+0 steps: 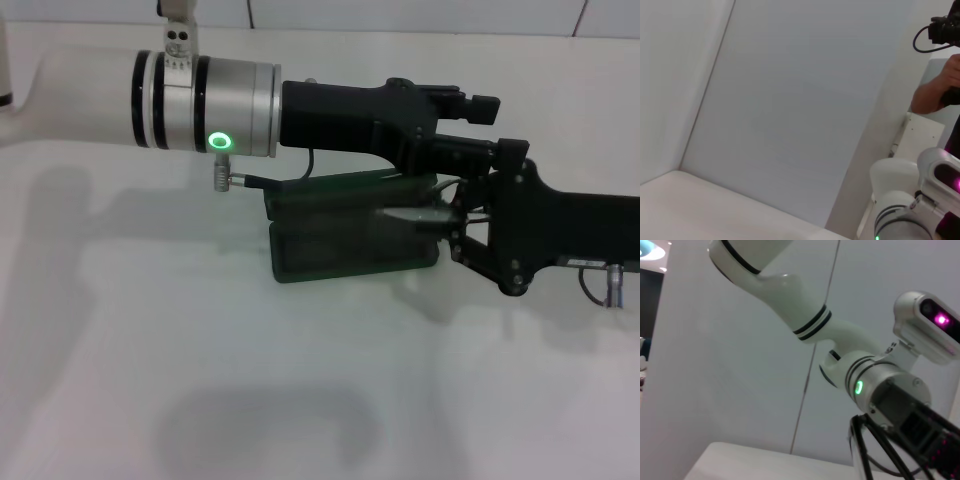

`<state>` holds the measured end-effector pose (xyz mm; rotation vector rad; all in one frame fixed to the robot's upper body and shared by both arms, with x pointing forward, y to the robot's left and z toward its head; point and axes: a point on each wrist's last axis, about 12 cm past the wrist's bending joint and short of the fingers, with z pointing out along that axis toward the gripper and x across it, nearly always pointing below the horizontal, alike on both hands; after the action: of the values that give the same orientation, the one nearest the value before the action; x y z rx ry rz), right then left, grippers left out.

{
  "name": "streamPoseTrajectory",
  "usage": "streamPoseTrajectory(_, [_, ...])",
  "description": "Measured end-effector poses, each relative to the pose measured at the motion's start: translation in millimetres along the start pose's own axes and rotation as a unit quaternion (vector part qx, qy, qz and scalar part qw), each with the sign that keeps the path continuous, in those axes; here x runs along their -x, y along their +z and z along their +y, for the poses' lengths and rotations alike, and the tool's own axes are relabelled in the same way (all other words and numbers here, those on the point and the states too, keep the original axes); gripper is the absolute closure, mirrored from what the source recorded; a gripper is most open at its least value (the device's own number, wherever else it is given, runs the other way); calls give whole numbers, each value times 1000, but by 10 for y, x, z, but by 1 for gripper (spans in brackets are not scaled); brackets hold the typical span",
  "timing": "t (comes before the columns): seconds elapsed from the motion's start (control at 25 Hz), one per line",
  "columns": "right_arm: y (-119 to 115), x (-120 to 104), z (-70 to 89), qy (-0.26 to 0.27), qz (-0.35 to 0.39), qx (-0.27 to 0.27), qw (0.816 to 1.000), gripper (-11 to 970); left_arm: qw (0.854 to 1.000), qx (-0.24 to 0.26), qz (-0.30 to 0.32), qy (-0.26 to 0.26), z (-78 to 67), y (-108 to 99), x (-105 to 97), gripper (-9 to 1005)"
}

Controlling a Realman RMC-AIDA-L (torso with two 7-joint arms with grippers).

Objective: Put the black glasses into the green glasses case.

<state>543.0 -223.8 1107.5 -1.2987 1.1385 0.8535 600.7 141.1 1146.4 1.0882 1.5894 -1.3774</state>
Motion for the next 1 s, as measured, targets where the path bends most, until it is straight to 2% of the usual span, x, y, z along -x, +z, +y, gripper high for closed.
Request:
streamPoseTrajectory(0.28, [-31, -6, -2, 0, -2, -11, 1000, 825, 1000, 10, -20, -2, 11, -48, 1, 206])
streamPoseTrajectory(0.44, [-62, -1, 22, 0, -6, -12, 1000, 823, 998, 34, -53, 4, 49, -188, 11, 206])
streamPoseTrajectory(0.68, [-116, 37, 38, -1, -23, -17, 1000, 821, 995, 70, -72, 25, 73, -371, -93, 206])
streamPoseTrajectory(1.0, [-101, 53, 17, -1, -25, -16, 1000, 817, 997, 46, -37, 58, 24, -293, -157, 206])
